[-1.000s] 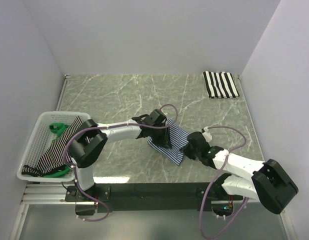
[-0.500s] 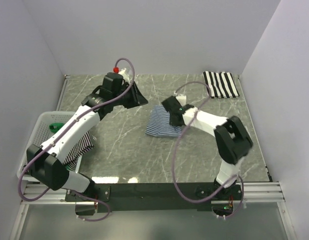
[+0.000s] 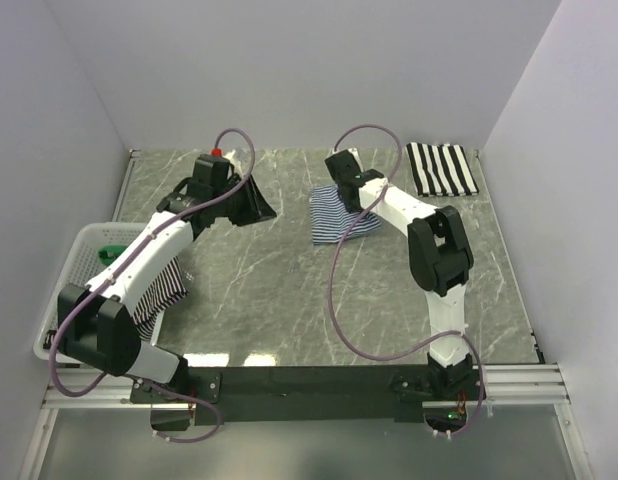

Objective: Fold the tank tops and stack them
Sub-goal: Neatly place the folded tank top to the corner

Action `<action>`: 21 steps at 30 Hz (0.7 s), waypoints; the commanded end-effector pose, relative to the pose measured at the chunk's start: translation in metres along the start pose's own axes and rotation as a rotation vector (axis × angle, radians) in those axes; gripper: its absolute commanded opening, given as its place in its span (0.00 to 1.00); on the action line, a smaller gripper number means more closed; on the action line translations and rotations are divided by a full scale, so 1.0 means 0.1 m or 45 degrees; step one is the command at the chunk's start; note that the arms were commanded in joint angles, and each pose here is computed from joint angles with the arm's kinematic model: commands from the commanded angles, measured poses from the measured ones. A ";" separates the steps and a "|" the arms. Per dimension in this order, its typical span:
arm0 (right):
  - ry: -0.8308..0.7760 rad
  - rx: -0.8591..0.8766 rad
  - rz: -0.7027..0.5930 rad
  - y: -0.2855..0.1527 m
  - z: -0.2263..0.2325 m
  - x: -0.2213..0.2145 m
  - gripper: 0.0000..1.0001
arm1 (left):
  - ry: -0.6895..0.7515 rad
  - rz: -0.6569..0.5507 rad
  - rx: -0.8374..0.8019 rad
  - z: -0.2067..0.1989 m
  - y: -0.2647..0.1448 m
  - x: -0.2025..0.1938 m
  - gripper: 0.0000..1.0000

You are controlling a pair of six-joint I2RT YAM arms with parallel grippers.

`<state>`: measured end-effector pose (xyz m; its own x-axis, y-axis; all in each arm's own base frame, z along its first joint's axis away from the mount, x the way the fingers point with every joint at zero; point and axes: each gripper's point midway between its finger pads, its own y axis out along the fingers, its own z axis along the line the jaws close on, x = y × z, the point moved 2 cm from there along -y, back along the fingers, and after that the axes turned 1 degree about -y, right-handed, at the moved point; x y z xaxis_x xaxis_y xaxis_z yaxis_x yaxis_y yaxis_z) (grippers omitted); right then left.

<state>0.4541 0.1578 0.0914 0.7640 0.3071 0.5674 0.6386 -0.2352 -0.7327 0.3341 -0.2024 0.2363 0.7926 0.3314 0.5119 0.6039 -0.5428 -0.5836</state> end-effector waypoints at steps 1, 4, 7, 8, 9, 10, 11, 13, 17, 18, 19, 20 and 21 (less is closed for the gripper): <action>-0.018 -0.025 -0.042 -0.06 -0.19 0.23 0.38 | -0.038 0.074 -0.062 0.02 0.15 -0.16 0.34; 0.143 -0.011 -0.064 -0.17 -0.34 0.21 0.53 | -0.065 0.093 -0.069 0.07 0.19 -0.24 0.34; 0.347 0.009 -0.070 -0.34 -0.45 0.15 0.60 | -0.054 0.086 -0.055 0.10 0.18 -0.25 0.34; 0.410 0.028 -0.063 -0.38 -0.44 0.11 0.61 | -0.052 0.079 -0.056 0.10 0.17 -0.24 0.35; 0.554 0.101 -0.034 -0.48 -0.36 0.00 0.61 | -0.050 0.075 -0.054 0.09 0.16 -0.24 0.35; 0.624 0.148 -0.041 -0.53 -0.30 -0.03 0.62 | -0.053 0.071 -0.058 0.09 0.15 -0.23 0.35; 0.785 0.183 -0.027 -0.57 -0.23 -0.09 0.62 | -0.054 0.073 -0.058 0.09 0.15 -0.24 0.35; 0.938 0.352 -0.045 -0.66 -0.04 -0.28 0.63 | -0.051 0.063 -0.066 0.08 0.14 -0.23 0.35; 1.340 0.459 -0.030 -0.70 0.11 -0.50 0.63 | -0.041 0.068 -0.058 0.11 0.12 -0.26 0.35; 1.395 0.474 -0.020 -0.69 0.13 -0.61 0.64 | -0.038 0.062 -0.058 0.11 0.11 -0.25 0.35; 1.455 0.521 -0.058 -0.72 0.15 -0.52 0.64 | -0.036 0.064 -0.052 0.12 0.11 -0.26 0.35; 1.533 0.537 -0.046 -0.73 0.18 -0.51 0.64 | -0.035 0.068 -0.051 0.13 0.11 -0.27 0.35; 1.571 0.529 -0.051 -0.72 0.18 -0.51 0.64 | -0.033 0.060 -0.054 0.13 0.09 -0.26 0.36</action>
<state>0.3399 0.1490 0.0750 0.6379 -0.5800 0.5067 0.6404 0.0338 -0.7673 0.3218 -0.2062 0.1935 0.8445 0.3221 0.4278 0.5340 -0.5663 -0.6278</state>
